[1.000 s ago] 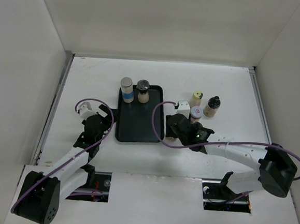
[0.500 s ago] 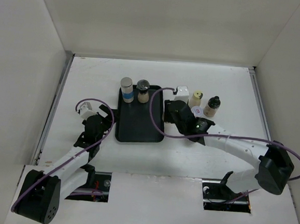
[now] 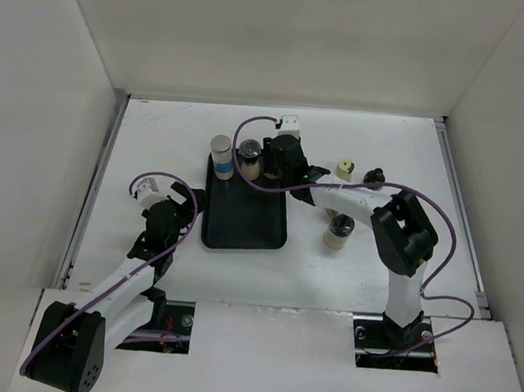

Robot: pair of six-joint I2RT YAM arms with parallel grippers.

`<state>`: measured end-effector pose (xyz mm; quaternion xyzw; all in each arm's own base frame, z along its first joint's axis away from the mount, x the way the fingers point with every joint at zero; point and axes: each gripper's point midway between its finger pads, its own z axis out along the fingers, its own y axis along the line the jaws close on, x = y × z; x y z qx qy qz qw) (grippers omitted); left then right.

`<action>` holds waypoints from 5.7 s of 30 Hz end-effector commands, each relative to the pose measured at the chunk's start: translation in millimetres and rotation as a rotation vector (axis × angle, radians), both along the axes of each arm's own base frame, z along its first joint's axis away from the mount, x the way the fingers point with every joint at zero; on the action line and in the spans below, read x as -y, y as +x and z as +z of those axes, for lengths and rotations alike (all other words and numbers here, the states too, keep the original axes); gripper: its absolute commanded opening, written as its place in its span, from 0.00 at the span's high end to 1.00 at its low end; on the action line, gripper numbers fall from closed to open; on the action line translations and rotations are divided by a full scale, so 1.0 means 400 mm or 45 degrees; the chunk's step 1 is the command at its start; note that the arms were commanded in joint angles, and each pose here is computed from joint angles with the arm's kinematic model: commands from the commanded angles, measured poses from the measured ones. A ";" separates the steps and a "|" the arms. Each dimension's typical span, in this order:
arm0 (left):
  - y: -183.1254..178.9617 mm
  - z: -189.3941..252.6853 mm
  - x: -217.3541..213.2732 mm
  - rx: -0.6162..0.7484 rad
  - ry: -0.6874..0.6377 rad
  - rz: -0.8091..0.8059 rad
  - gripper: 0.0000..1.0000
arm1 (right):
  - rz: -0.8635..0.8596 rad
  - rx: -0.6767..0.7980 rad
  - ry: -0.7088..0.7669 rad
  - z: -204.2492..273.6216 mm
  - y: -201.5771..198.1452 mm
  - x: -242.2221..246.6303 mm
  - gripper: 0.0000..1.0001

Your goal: Organize the condiment bottles

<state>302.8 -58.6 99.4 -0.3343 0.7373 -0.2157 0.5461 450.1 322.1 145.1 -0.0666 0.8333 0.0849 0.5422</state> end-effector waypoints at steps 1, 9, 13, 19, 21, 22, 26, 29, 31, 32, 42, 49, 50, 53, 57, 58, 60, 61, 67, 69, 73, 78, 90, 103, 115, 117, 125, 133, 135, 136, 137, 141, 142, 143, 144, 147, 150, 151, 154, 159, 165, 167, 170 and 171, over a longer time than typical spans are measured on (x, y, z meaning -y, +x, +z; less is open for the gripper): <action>0.009 0.022 -0.003 0.054 -0.002 0.007 0.00 | 0.014 0.140 0.113 0.098 0.060 -0.036 0.55; 0.011 0.014 0.004 0.036 -0.004 -0.010 0.00 | 0.021 0.106 0.089 0.044 0.076 -0.049 0.52; 0.012 0.019 0.002 0.044 -0.005 -0.004 0.00 | 0.014 0.083 0.082 0.018 0.079 -0.050 0.33; 0.008 0.026 -0.002 0.061 -0.007 -0.001 0.00 | 0.007 0.116 0.113 0.077 0.067 -0.041 0.24; 0.007 0.024 -0.002 0.057 -0.007 -0.002 0.00 | -0.007 0.145 0.123 0.123 0.053 -0.021 0.23; 0.007 0.026 -0.002 0.059 -0.007 -0.002 0.00 | -0.018 0.156 0.126 0.142 0.042 -0.006 0.23; 0.008 0.026 0.001 0.059 -0.006 -0.005 0.00 | -0.044 0.183 0.136 0.203 -0.028 0.050 0.23; 0.008 0.029 0.005 0.062 -0.012 -0.013 0.00 | -0.080 0.199 0.150 0.230 -0.110 0.122 0.35; 0.008 0.032 0.006 0.069 -0.008 -0.012 0.00 | -0.096 0.206 0.174 0.240 -0.184 0.174 0.55; 0.007 0.028 0.006 0.061 -0.007 -0.013 0.00 | -0.101 0.206 0.182 0.244 -0.226 0.202 0.62; 0.012 0.023 0.024 0.046 -0.014 -0.037 0.00 | -0.317 -0.001 0.131 0.126 -0.521 0.454 0.13; 0.010 0.031 0.031 0.063 -0.014 -0.050 0.00 | -0.333 -0.154 0.029 0.019 -0.540 0.459 0.03; 0.009 0.037 0.025 0.075 -0.013 -0.039 0.00 | -0.324 -0.168 0.027 0.009 -0.535 0.452 0.03; 0.008 0.040 0.024 0.080 -0.014 -0.039 0.00 | -0.306 -0.180 0.035 -0.009 -0.510 0.434 0.03; 0.007 0.039 0.022 0.076 -0.012 -0.036 0.00 | -0.301 -0.178 0.073 -0.018 -0.479 0.428 0.06; 0.008 0.037 0.021 0.075 -0.011 -0.034 0.00 | -0.298 -0.183 0.082 -0.021 -0.473 0.426 0.08; 0.008 0.029 0.025 0.057 -0.013 -0.042 0.00 | -0.304 -0.197 0.081 -0.034 -0.461 0.430 0.09; 0.008 0.028 0.025 0.053 -0.013 -0.044 0.00 | -0.308 -0.198 0.072 -0.040 -0.454 0.432 0.09; 0.010 0.022 0.025 0.047 -0.014 -0.043 0.00 | -0.297 -0.217 0.045 -0.072 -0.434 0.421 0.20; 0.010 0.026 0.026 0.053 -0.017 -0.045 0.00 | -0.315 -0.226 0.020 -0.082 -0.428 0.430 0.21; 0.009 0.025 0.022 0.053 -0.012 -0.038 0.00 | -0.313 -0.211 0.030 -0.065 -0.429 0.430 0.38; 0.010 0.052 0.002 0.100 -0.020 0.003 0.00 | -0.237 -0.070 0.142 0.074 -0.427 0.380 0.45; 0.000 -0.002 -0.044 0.003 -0.061 0.088 0.00 | 0.212 0.103 0.218 0.215 -0.270 -0.094 0.47; 0.010 -0.001 -0.027 0.007 -0.055 0.058 0.00 | 0.369 0.066 0.167 0.113 -0.162 -0.360 0.44; 0.012 -0.001 -0.023 0.006 -0.053 0.049 0.00 | 0.387 0.037 0.260 0.129 -0.176 -0.387 0.08; 0.011 0.003 -0.025 0.016 -0.050 0.055 0.00 | 0.386 0.073 0.290 0.182 -0.192 -0.360 0.05; 0.013 0.002 -0.021 0.013 -0.047 0.051 0.00 | 0.292 0.176 0.332 0.293 -0.286 -0.096 0.46; 0.014 0.000 -0.012 0.007 -0.047 0.036 0.00 | -0.182 0.063 0.072 0.110 -0.336 0.347 0.45; 0.013 -0.002 -0.008 0.002 -0.048 0.027 0.00 | -0.241 0.036 0.050 0.071 -0.342 0.400 0.24; 0.014 0.000 -0.010 0.007 -0.047 0.034 0.00 | -0.266 0.027 0.036 0.059 -0.342 0.417 0.15; 0.016 0.005 -0.012 0.013 -0.046 0.039 0.00 | -0.286 0.019 0.021 0.048 -0.340 0.431 0.10; 0.014 -0.001 -0.002 0.003 -0.050 0.017 0.00 | -0.353 -0.013 -0.034 0.005 -0.312 0.463 0.05; 0.013 0.000 -0.005 0.007 -0.048 0.020 0.00 | -0.371 -0.018 -0.039 -0.003 -0.302 0.470 0.04; 0.014 0.004 -0.008 0.015 -0.048 0.027 0.00 | -0.379 -0.025 -0.031 -0.009 -0.295 0.470 0.04; 0.013 0.004 -0.011 0.016 -0.047 0.033 0.00 | -0.383 -0.028 -0.028 -0.015 -0.288 0.468 0.04; 0.013 0.001 -0.005 0.009 -0.049 0.020 0.00 | -0.403 -0.028 -0.023 -0.026 -0.257 0.473 0.04; 0.014 0.004 -0.008 0.015 -0.046 0.027 0.00 | -0.419 -0.049 -0.004 -0.043 -0.230 0.480 0.06; 0.015 0.000 -0.008 0.008 -0.043 0.029 0.00 | -0.412 -0.054 0.006 -0.046 -0.225 0.477 0.06; 0.015 -0.008 0.000 -0.009 -0.045 0.011 0.00 | -0.395 -0.032 0.041 -0.044 -0.203 0.469 0.10; 0.019 -0.007 0.002 -0.005 -0.045 0.010 0.00 | -0.375 -0.004 0.063 -0.042 -0.181 0.456 0.12; 0.020 -0.007 -0.001 -0.002 -0.045 0.016 0.00 | -0.367 -0.003 0.056 -0.044 -0.169 0.450 0.34; 0.019 -0.010 0.005 -0.009 -0.048 0.001 0.00 | -0.371 0.015 0.051 -0.037 -0.170 0.451 0.40; 0.018 -0.007 0.003 -0.003 -0.047 0.006 0.00 | -0.386 0.062 0.055 -0.001 -0.175 0.460 0.48; 0.020 -0.007 0.003 -0.005 -0.045 0.008 0.00 | -0.373 0.088 0.066 0.023 -0.181 0.451 0.49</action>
